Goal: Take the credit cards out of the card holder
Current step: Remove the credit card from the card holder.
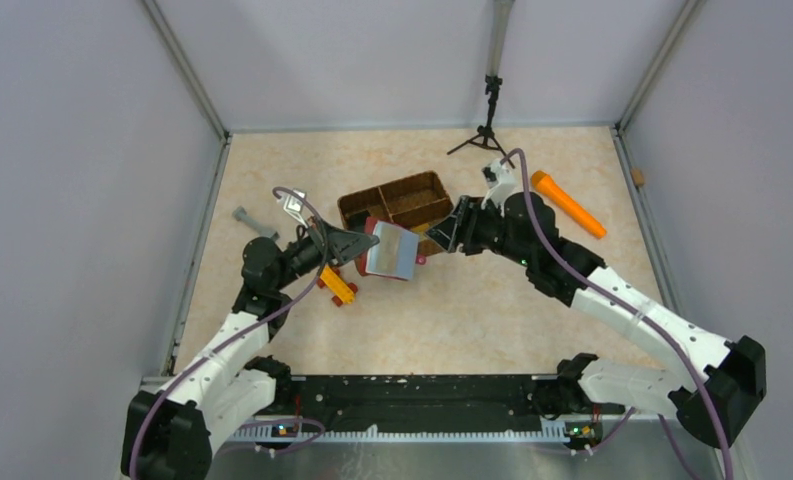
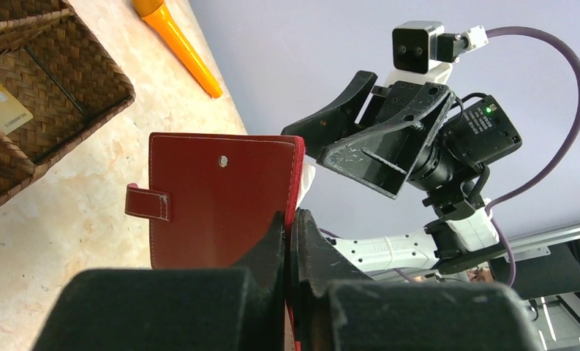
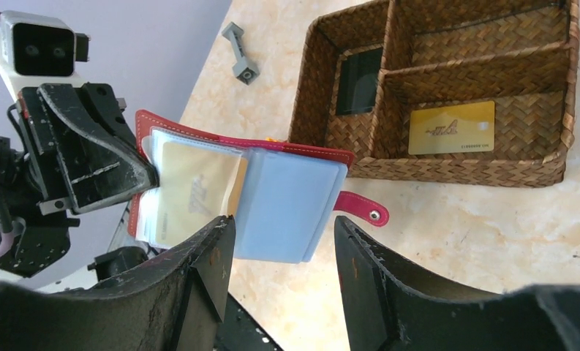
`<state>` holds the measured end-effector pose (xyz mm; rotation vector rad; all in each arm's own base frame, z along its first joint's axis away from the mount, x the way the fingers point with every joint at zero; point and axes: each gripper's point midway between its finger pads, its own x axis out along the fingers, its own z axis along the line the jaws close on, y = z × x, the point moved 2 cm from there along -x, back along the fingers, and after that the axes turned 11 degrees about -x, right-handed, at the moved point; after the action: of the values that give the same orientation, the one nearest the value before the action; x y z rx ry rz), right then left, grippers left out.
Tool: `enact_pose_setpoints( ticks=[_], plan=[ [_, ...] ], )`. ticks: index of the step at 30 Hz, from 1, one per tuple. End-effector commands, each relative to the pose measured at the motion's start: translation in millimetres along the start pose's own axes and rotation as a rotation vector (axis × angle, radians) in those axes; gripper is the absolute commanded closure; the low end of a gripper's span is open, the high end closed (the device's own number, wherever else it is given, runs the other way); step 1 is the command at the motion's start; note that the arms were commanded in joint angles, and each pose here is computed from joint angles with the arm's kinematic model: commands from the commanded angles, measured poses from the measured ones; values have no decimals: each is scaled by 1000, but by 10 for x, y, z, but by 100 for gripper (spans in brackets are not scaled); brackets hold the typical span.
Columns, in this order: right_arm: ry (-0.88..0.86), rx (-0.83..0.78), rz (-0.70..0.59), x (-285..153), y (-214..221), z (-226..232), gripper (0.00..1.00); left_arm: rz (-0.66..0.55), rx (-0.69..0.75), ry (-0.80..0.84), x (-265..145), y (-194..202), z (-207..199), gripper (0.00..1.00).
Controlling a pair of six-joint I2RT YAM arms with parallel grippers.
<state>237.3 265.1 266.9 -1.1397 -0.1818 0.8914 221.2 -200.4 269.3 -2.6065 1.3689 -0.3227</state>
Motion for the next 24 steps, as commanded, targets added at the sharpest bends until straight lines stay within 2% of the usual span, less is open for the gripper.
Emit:
enact_pose_setpoints(
  ticks=[1,7,12,18,24],
  plan=[
    [-84,-46,-72,-155,-262,150,46,-41,86,102,-19,-77,-316,100],
    [-298,18,-123,-207,-329,407,40,-42,70,145,6,-113,-459,100],
    [-462,88,-154,-280,-365,639,36,-29,-21,230,23,-122,-578,100],
    [-562,129,-158,-334,-313,735,37,-11,-96,360,-3,-135,-791,100],
    [-623,161,-150,-357,-368,836,39,-17,-105,391,10,-159,-930,100]
  ],
)
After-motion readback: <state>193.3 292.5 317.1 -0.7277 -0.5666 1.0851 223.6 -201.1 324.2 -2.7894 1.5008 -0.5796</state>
